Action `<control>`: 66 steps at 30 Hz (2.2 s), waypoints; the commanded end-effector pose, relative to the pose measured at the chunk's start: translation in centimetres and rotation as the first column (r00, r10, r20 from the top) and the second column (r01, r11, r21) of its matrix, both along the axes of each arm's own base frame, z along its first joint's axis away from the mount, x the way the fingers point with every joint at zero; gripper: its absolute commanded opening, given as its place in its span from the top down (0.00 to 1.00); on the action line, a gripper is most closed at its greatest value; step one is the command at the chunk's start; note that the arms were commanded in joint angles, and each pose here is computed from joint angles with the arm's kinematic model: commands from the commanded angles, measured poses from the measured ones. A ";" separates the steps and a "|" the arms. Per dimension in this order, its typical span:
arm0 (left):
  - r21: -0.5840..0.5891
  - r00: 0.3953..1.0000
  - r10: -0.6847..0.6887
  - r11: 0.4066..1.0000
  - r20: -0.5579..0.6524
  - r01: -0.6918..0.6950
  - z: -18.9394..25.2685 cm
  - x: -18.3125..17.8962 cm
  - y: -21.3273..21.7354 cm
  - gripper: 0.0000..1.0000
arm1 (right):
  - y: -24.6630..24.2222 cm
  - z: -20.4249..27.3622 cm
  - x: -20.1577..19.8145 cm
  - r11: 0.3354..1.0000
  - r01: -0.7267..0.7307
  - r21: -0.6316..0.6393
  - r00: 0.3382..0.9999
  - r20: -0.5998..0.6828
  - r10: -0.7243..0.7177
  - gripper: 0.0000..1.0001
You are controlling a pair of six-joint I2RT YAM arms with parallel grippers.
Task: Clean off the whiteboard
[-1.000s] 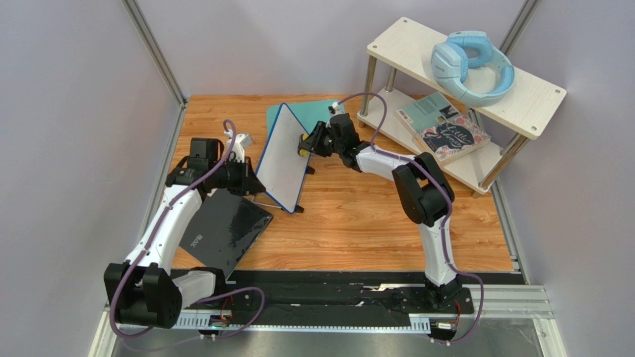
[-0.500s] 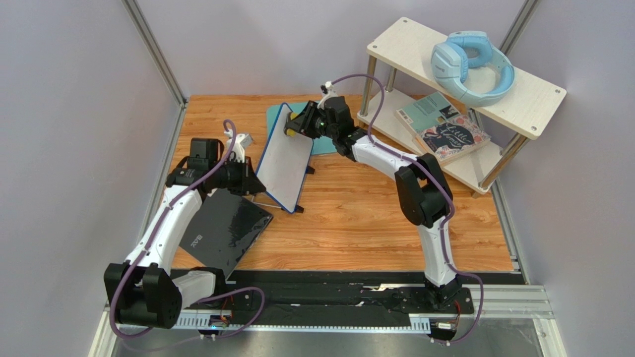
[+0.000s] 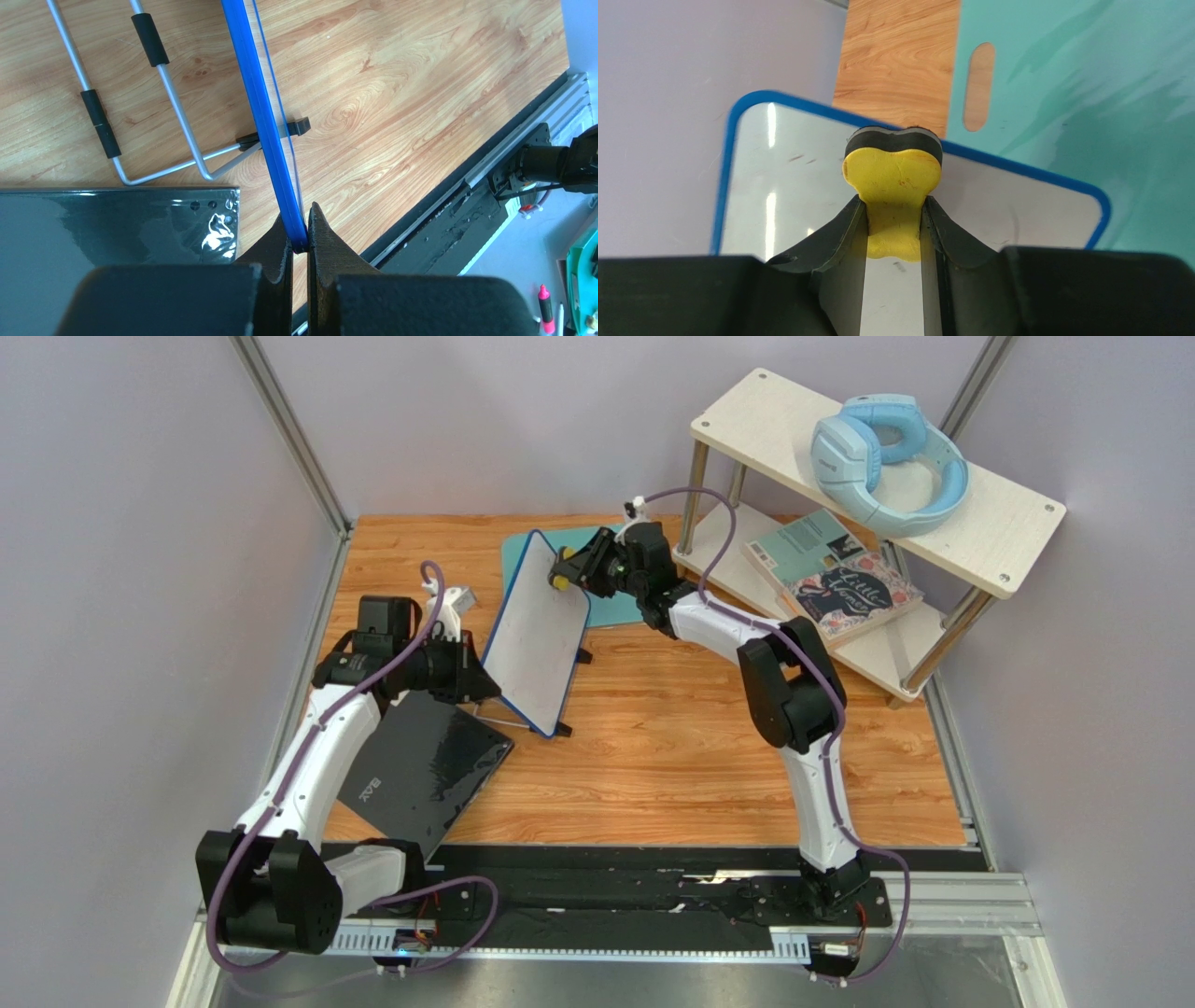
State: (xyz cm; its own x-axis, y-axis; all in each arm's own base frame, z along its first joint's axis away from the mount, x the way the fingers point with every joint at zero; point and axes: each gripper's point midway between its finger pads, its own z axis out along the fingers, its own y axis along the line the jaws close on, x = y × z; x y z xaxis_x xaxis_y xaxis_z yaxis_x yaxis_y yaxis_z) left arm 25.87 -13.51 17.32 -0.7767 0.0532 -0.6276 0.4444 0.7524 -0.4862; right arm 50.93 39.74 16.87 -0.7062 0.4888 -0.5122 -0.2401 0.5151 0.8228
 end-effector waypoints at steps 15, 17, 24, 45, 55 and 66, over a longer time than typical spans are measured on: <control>0.061 0.996 -0.085 0.995 0.014 0.084 -1.5 -0.8 -0.4 1.00 | 0.1 -7.0 -2.4 0.998 -0.058 0.018 0.992 -0.115 0.060 1.00; 0.061 0.996 -0.086 0.994 0.013 0.085 -1.5 -0.9 -0.4 1.00 | -0.5 -8.3 -2.8 0.999 -0.053 0.008 0.989 -0.134 0.054 1.00; 0.064 0.996 -0.089 0.994 0.010 0.088 -1.6 -0.9 -0.5 1.00 | -0.5 -9.4 -3.9 0.995 -0.096 0.038 0.983 -0.156 0.101 1.00; 0.072 0.995 -0.097 0.993 0.010 0.096 -1.7 -1.0 -0.7 1.00 | 6.6 2.2 -13.7 0.945 -0.315 0.088 0.949 0.032 0.313 1.00; 0.077 0.995 -0.095 0.993 0.008 0.094 -1.8 -1.0 -0.6 1.00 | 9.4 6.6 -17.0 0.915 -0.385 0.123 0.922 0.097 0.375 1.00; 0.081 0.995 -0.095 0.992 0.009 0.094 -1.8 -1.0 -0.6 1.00 | 10.9 4.9 -21.5 0.883 -0.460 0.093 0.888 0.041 0.458 1.00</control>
State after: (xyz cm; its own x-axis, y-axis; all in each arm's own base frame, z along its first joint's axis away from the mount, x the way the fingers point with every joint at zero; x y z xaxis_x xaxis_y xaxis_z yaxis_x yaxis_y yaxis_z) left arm 25.55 -13.26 16.92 -0.7960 0.0436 -0.6038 0.4035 0.7817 -0.4755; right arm 36.31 46.96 21.09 -0.8031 0.3092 -0.5094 -0.3988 0.3564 0.8450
